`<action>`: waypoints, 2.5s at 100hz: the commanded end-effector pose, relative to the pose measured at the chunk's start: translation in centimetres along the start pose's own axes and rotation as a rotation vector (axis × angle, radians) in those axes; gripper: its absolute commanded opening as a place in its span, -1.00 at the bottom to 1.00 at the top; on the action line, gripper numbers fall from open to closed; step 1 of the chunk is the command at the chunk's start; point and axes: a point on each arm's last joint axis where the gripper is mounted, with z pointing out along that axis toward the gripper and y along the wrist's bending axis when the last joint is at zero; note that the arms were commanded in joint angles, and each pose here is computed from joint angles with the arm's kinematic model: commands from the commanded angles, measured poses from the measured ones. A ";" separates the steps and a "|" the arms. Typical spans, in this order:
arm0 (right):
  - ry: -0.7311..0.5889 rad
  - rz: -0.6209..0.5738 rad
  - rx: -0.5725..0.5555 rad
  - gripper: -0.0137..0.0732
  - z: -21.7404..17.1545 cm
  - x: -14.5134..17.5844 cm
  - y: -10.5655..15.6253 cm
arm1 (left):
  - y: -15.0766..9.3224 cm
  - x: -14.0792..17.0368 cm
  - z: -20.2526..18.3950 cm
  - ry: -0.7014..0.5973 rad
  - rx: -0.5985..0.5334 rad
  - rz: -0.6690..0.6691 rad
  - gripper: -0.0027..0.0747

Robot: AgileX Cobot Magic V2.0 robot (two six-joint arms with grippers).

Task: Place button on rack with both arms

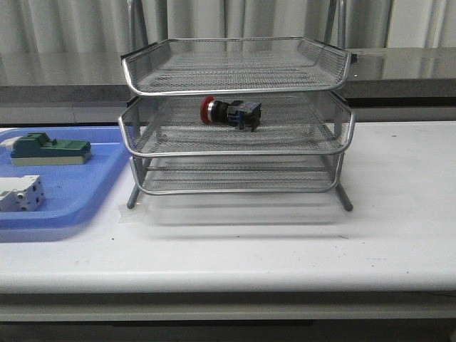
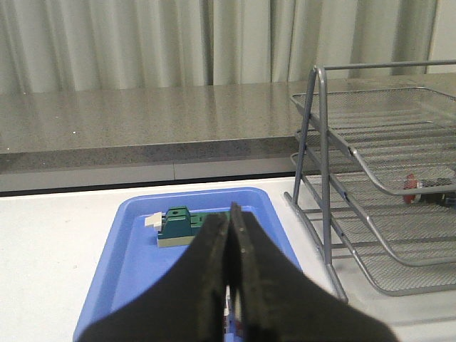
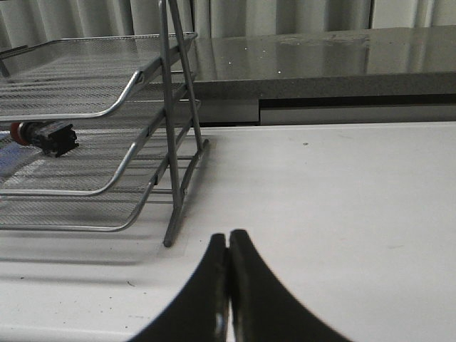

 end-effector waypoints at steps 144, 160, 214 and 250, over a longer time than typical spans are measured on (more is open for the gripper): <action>-0.123 -0.009 -0.010 -0.82 -0.3 -1.4 0.1 | 1.1 2.4 -0.5 -0.107 -0.130 -0.025 -0.98; -0.123 -0.009 -0.010 -0.82 -0.3 -1.4 0.1 | 1.1 4.8 -0.7 -0.103 -0.130 -0.083 -0.98; -0.123 -0.009 -0.010 -0.82 -0.3 -1.4 0.1 | 1.1 6.5 -0.4 -0.145 -0.123 -0.088 -0.98; -0.123 -0.009 -0.010 -0.82 -0.3 -1.4 0.1 | 1.1 6.5 -0.4 -0.145 -0.123 -0.088 -0.98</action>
